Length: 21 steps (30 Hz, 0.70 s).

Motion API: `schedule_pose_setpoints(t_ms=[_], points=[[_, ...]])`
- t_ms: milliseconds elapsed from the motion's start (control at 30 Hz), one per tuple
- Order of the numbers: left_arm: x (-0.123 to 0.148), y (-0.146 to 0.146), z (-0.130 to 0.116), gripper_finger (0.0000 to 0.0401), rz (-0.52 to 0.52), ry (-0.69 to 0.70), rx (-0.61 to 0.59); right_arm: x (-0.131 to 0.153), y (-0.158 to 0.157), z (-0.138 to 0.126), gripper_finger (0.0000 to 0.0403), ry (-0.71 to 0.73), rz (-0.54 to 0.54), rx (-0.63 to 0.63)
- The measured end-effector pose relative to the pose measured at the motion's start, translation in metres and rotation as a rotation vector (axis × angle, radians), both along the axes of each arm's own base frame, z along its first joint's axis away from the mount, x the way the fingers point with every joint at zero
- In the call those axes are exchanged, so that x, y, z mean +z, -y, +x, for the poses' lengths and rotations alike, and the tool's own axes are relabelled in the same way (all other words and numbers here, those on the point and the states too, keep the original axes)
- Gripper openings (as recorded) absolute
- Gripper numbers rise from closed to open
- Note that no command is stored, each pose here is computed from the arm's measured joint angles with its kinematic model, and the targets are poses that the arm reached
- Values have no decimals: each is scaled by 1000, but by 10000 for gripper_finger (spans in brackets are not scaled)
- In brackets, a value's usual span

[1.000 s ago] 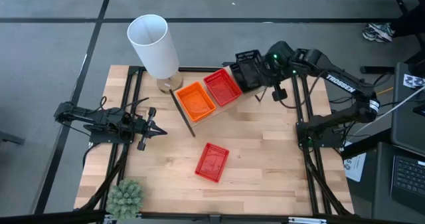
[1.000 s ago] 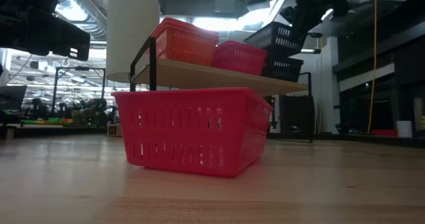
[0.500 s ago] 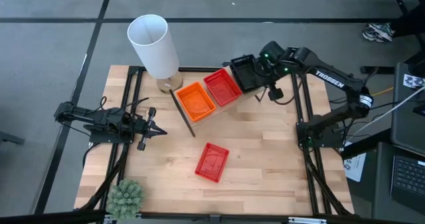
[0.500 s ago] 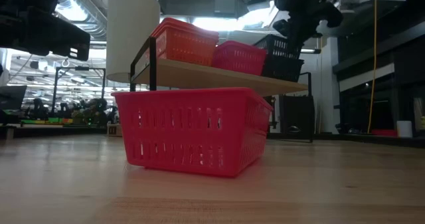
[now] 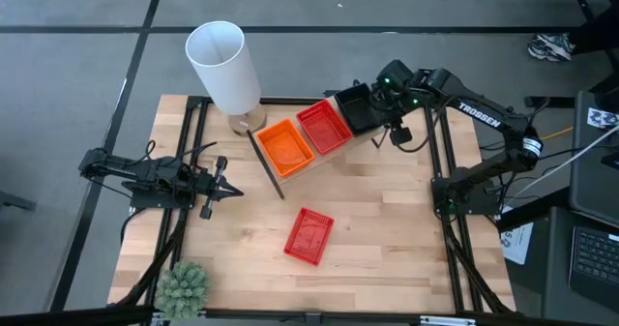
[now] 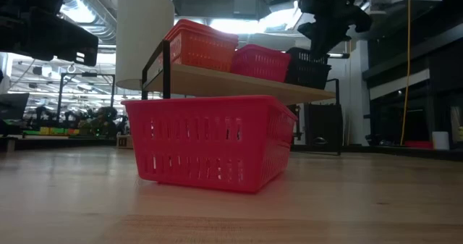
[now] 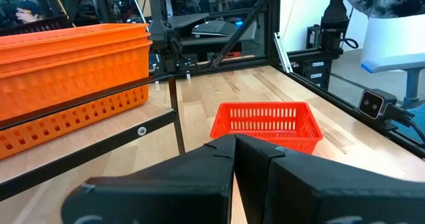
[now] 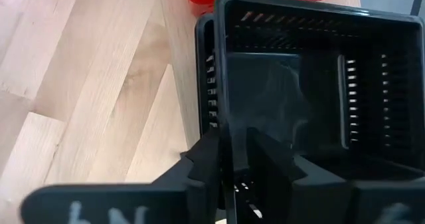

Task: Stack baskets on shelf by color
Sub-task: Stack the black basket on top of the other stacked black baskets on the shelf

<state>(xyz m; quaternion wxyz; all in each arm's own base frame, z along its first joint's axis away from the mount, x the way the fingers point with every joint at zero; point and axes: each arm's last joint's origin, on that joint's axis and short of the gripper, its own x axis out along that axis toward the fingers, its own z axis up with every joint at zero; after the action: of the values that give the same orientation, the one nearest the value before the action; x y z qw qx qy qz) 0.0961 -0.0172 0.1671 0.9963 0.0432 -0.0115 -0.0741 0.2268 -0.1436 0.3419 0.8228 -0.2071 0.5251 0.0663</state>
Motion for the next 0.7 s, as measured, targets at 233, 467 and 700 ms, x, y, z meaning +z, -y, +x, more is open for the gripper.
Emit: schedule_pose_setpoints(t_ms=[233, 467, 700], points=[[0, 0, 0, 0, 0, 0, 0, 7, -2, 1, 105, 17, 17, -42], [0, 0, 0, 0, 0, 0, 0, 38, -14, 0, 111, 88, 114, -161], [0, 0, 0, 0, 0, 0, 1, 52, -37, 5, 111, 165, 430, -172]])
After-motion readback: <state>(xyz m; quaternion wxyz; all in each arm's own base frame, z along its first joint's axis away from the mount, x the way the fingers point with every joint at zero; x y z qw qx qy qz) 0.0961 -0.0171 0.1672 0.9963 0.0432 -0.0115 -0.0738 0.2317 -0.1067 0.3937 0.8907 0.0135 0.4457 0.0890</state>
